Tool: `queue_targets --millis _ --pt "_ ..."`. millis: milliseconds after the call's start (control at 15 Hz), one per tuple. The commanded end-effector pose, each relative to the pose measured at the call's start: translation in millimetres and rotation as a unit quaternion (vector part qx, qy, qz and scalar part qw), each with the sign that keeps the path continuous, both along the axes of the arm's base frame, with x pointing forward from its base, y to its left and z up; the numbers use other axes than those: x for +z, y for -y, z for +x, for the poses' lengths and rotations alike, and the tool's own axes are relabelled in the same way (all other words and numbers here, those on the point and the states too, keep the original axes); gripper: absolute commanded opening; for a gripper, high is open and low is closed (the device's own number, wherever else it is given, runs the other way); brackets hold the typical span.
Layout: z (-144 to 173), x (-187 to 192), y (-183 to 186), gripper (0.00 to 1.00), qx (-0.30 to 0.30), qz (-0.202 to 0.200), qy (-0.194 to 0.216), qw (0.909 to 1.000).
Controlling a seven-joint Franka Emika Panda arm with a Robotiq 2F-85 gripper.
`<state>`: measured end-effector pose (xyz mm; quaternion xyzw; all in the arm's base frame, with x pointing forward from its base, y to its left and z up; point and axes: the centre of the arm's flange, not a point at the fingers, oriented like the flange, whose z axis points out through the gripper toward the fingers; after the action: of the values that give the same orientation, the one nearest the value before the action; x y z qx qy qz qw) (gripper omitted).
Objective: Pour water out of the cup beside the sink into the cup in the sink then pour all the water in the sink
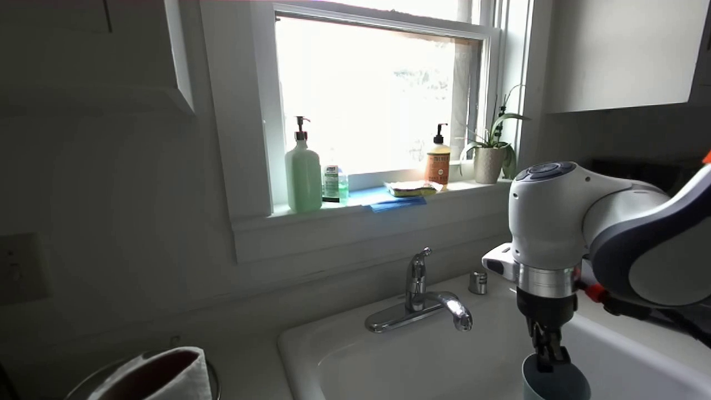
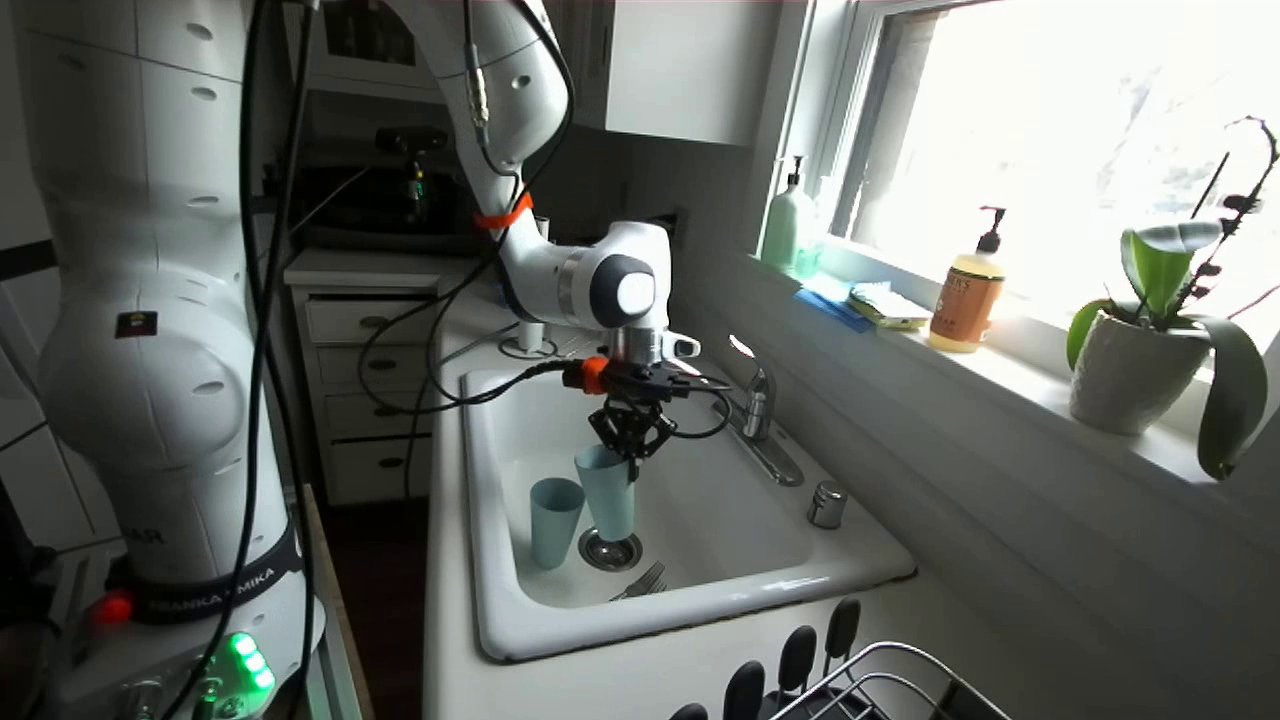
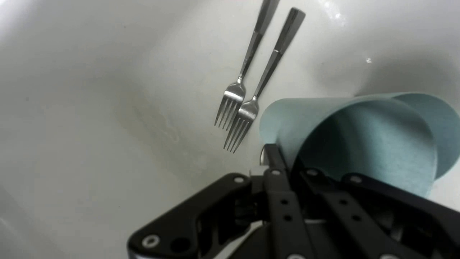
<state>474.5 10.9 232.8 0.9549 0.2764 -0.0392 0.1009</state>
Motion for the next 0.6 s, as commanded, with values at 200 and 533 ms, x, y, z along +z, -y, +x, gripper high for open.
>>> queue_targets --millis 200,533 --pt "-23.4 -6.7 -34.4 0.01 -0.005 -0.079 0.069 0.9945" --pt "-25.8 -8.7 -52.1 0.01 -0.002 -0.117 0.113 0.9867"
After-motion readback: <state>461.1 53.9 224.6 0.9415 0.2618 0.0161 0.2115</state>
